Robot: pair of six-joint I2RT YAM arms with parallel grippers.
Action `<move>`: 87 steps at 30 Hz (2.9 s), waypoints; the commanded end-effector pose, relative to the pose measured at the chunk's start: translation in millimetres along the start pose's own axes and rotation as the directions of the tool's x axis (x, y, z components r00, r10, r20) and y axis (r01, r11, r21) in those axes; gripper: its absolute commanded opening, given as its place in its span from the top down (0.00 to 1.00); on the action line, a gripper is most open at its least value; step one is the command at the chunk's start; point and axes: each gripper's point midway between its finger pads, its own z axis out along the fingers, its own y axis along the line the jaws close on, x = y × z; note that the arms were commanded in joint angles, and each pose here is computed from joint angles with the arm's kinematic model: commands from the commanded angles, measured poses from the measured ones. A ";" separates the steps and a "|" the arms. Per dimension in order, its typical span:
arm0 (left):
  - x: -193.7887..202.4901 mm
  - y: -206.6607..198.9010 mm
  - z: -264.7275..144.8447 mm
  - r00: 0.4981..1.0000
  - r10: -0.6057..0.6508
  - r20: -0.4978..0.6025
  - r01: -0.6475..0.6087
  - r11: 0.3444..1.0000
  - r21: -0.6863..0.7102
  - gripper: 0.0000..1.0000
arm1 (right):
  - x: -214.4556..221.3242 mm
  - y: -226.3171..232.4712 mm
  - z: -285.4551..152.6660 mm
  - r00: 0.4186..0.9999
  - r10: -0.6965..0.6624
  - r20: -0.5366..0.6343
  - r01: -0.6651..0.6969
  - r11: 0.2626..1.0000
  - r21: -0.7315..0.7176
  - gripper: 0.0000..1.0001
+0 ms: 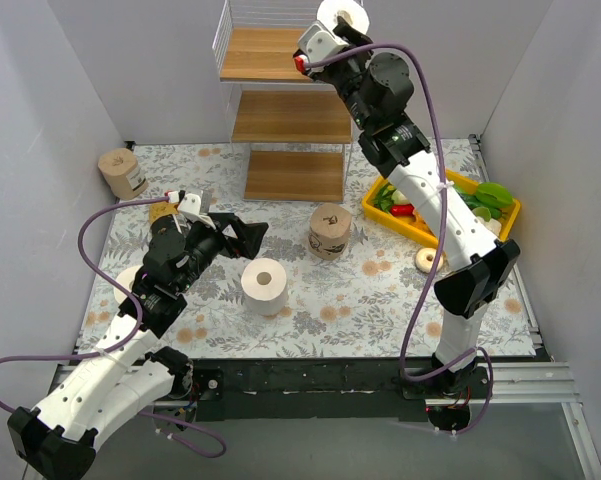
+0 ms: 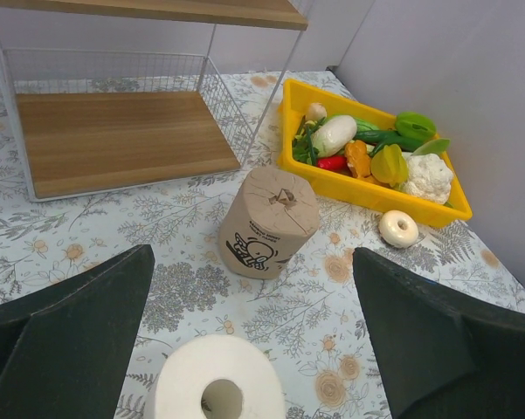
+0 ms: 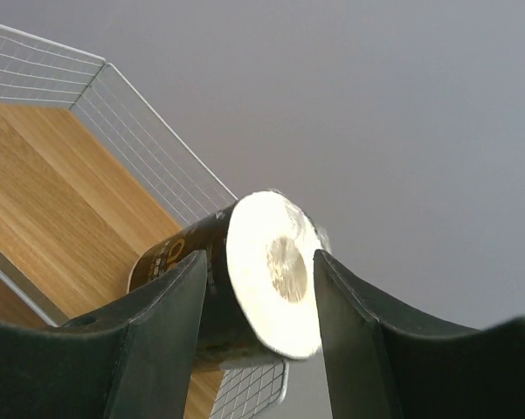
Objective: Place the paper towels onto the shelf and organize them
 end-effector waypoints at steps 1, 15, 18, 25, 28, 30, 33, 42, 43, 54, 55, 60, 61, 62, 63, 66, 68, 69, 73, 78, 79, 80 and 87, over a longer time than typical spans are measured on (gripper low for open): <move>-2.6 -2.9 -1.3 1.000 0.011 0.013 -0.011 1.000 0.016 0.02 | -24.2 -26.0 4.5 0.991 0.057 0.119 -0.062 0.997 0.038 0.40; -2.5 -0.2 -0.8 1.000 0.019 0.012 -0.019 1.000 0.002 0.02 | -44.6 -37.7 -6.0 0.961 0.227 0.159 -0.232 0.972 0.018 0.34; -4.3 4.5 -1.2 1.000 0.019 0.021 -0.018 1.000 -0.025 0.02 | -40.8 -36.7 -31.1 0.936 0.336 0.100 -0.341 0.940 0.029 0.36; -7.0 20.2 -2.0 1.000 0.008 0.025 -0.005 0.993 -0.121 0.02 | 18.7 -20.1 -127.2 0.748 0.630 -0.208 -0.595 0.776 0.210 0.41; -8.1 24.1 -3.4 0.999 0.009 0.040 -0.004 0.990 -0.140 0.02 | 50.5 9.2 -178.8 0.647 0.690 -0.324 -0.646 0.722 0.248 0.41; -9.0 27.7 -3.9 0.999 0.014 0.043 -0.006 0.987 -0.160 0.02 | 49.2 16.9 -209.6 0.600 0.733 -0.320 -0.701 0.674 0.231 0.41; -6.9 33.2 -3.0 0.999 0.014 0.037 -0.006 0.982 -0.189 0.02 | 71.3 52.8 -247.7 0.504 0.762 -0.406 -0.749 0.620 0.233 0.41; 17.1 98.3 -4.9 0.985 -0.166 0.056 0.167 0.796 -0.581 0.02 | 111.4 137.2 -324.3 0.301 0.720 -0.625 -0.825 0.525 0.208 0.28; 26.5 107.1 -3.7 0.983 -0.179 0.036 0.161 0.760 -0.630 0.02 | 111.9 138.1 -327.5 0.301 0.721 -0.625 -0.827 0.523 0.206 0.24; 43.8 171.2 -22.6 0.823 -0.504 0.263 0.504 0.433 -0.747 0.02 | 104.9 122.1 -358.0 0.348 0.759 -0.550 -0.837 0.516 0.182 0.15; 43.4 177.8 -23.3 0.828 -0.497 0.259 0.494 0.429 -0.756 0.02 | 103.1 121.7 -358.3 0.351 0.764 -0.542 -0.842 0.511 0.175 0.15; 23.7 221.8 -27.0 0.881 -0.398 0.254 0.406 0.363 -0.838 0.02 | 90.0 126.6 -364.4 0.341 0.773 -0.535 -0.877 0.466 0.115 0.15; 23.5 226.8 -26.1 0.884 -0.400 0.242 0.394 0.360 -0.846 0.02 | 89.2 126.6 -364.6 0.340 0.774 -0.534 -0.879 0.463 0.112 0.15; 25.7 232.9 -25.0 0.893 -0.396 0.213 0.366 0.363 -0.857 0.02 | 88.1 125.8 -364.8 0.342 0.778 -0.528 -0.881 0.461 0.109 0.15; 23.6 241.9 -26.2 0.896 -0.393 0.208 0.356 0.355 -0.865 0.02 | 88.9 126.5 -365.0 0.341 0.778 -0.528 -0.881 0.461 0.110 0.15; 33.3 257.7 -17.9 0.902 -0.417 0.110 0.288 0.392 -0.874 0.02 | 85.4 126.3 -363.4 0.345 0.781 -0.520 -0.886 0.454 0.095 0.15; 42.4 266.0 -12.1 0.896 -0.442 0.040 0.251 0.431 -0.867 0.12 | 83.3 127.9 -362.1 0.344 0.781 -0.521 -0.890 0.448 0.083 0.15; 40.0 269.6 -11.5 0.906 -0.424 -0.002 0.212 0.458 -0.863 0.17 | 80.5 129.0 -361.0 0.346 0.780 -0.521 -0.894 0.442 0.068 0.16; 43.3 275.5 -19.3 0.913 -0.406 -0.039 0.162 0.448 -0.879 0.23 | 80.9 132.9 -359.9 0.346 0.774 -0.531 -0.896 0.440 0.059 0.16; 43.7 281.6 -28.6 0.928 -0.367 -0.072 0.101 0.433 -0.896 0.25 | 79.0 135.3 -358.2 0.348 0.769 -0.535 -0.899 0.436 0.042 0.16; 46.7 283.4 -29.5 0.927 -0.364 -0.091 0.082 0.433 -0.897 0.26 | 78.7 134.7 -357.7 0.350 0.770 -0.533 -0.899 0.437 0.041 0.16; 49.5 284.7 -30.3 0.925 -0.365 -0.102 0.071 0.431 -0.900 0.27 | 79.1 135.7 -358.2 0.350 0.769 -0.536 -0.899 0.437 0.040 0.16; 61.2 289.4 -33.7 0.916 -0.383 -0.119 0.053 0.410 -0.911 0.50 | 81.4 138.3 -361.9 0.348 0.770 -0.535 -0.900 0.435 0.040 0.18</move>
